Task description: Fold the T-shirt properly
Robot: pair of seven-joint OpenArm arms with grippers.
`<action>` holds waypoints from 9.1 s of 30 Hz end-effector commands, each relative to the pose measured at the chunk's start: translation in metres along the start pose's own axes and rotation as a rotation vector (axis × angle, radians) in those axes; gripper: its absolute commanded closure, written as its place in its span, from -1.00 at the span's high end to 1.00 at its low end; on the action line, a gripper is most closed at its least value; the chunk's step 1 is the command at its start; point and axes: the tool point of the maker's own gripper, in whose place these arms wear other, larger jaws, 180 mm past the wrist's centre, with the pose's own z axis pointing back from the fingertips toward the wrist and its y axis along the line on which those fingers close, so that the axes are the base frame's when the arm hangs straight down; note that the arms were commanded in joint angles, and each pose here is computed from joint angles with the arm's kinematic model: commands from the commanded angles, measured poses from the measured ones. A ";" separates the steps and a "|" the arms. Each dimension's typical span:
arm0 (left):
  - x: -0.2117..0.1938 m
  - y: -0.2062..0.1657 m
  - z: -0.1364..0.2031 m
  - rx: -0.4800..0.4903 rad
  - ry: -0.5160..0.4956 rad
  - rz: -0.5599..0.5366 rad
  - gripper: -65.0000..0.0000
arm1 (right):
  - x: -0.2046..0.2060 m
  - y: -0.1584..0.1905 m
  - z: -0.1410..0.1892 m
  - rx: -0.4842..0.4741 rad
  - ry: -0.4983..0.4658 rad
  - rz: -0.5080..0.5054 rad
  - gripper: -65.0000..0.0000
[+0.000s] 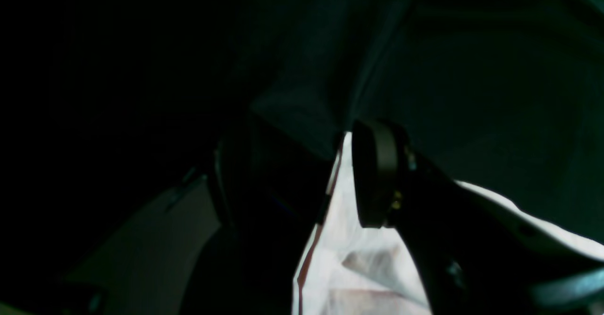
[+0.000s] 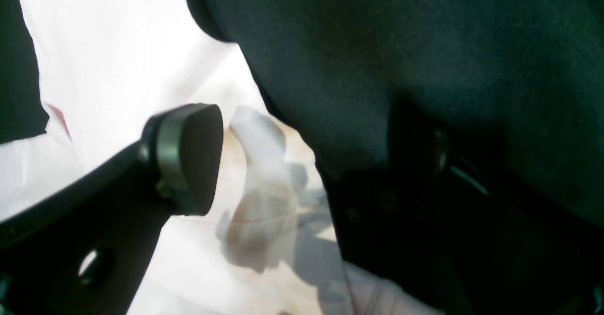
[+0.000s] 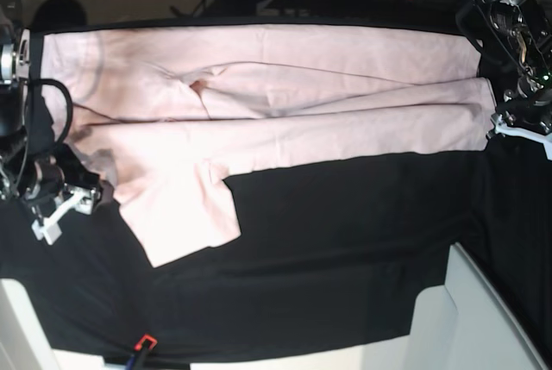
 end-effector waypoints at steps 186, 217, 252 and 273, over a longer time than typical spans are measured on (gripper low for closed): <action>0.078 -0.123 -0.048 -0.230 -0.247 0.028 -1.00 | 0.089 0.085 0.053 0.083 -0.185 0.371 -1.00; 0.037 -0.092 -0.029 -0.200 -0.197 -0.043 -1.00 | 0.046 0.053 0.063 0.042 -0.133 0.301 -1.00; -0.021 -0.050 -0.002 -0.162 -0.084 -0.181 -1.00 | -0.048 0.041 0.049 0.043 0.005 0.280 -1.00; -0.050 -0.065 -0.025 -0.140 -0.127 -0.234 -1.00 | -0.073 0.051 0.039 0.071 0.042 0.256 -1.00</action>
